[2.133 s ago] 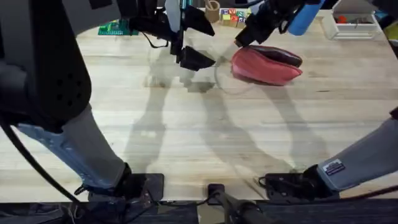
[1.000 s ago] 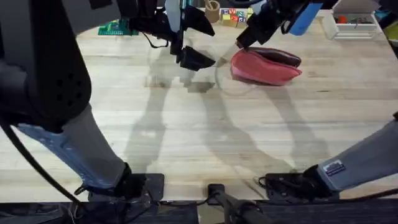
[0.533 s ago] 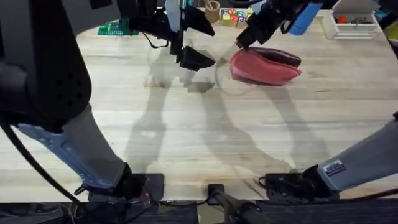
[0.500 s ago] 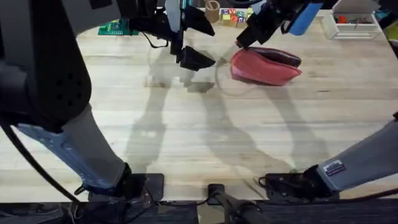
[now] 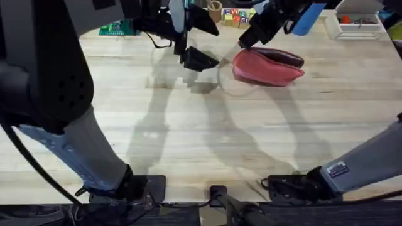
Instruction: Unzip the bag, pick up the pens from the table one at a time and place them inside, then zip the bag closed.
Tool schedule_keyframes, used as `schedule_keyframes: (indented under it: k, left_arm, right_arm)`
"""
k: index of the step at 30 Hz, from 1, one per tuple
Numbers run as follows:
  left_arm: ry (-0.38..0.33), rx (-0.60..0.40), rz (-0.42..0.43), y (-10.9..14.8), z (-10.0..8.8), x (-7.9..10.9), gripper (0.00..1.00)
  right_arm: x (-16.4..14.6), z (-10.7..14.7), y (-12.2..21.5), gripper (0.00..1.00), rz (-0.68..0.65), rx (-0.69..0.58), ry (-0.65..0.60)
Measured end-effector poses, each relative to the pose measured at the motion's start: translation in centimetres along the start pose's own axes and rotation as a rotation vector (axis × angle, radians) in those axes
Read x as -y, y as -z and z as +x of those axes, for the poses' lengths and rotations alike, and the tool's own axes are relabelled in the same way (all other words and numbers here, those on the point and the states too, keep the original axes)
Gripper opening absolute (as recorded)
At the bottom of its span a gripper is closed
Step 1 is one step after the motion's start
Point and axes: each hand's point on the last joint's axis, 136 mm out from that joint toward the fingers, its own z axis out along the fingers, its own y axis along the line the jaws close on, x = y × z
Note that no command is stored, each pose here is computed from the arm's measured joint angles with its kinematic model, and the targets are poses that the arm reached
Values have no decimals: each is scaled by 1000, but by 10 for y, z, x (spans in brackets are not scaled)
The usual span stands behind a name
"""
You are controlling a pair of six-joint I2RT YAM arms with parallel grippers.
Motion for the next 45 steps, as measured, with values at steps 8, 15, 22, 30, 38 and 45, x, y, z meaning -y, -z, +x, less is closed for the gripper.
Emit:
schedule_keyframes:
  k: [8, 15, 22, 30, 38, 45]
  left_arm:
    - [14, 20, 50, -33, 22, -2, 993]
    - [41, 70, 93, -66, 31, -3, 993]
    - [3, 137, 100, -95, 0, -9, 993]
    - [79, 134, 119, -103, -5, -4, 993]
    - [104, 117, 108, -103, -2, -6, 639]
    - [104, 96, 86, -104, 2, -10, 47]
  right_arm:
    - [2, -3, 0, 35, 11, 13, 4]
    - [4, -4, 0, 35, 15, 17, 5]
    - [3, -4, 0, 35, 15, 17, 5]
    - [4, -4, 0, 35, 15, 17, 9]
    - [3, -4, 0, 35, 15, 17, 9]
    - [1, -3, -1, 35, 5, 13, 9]
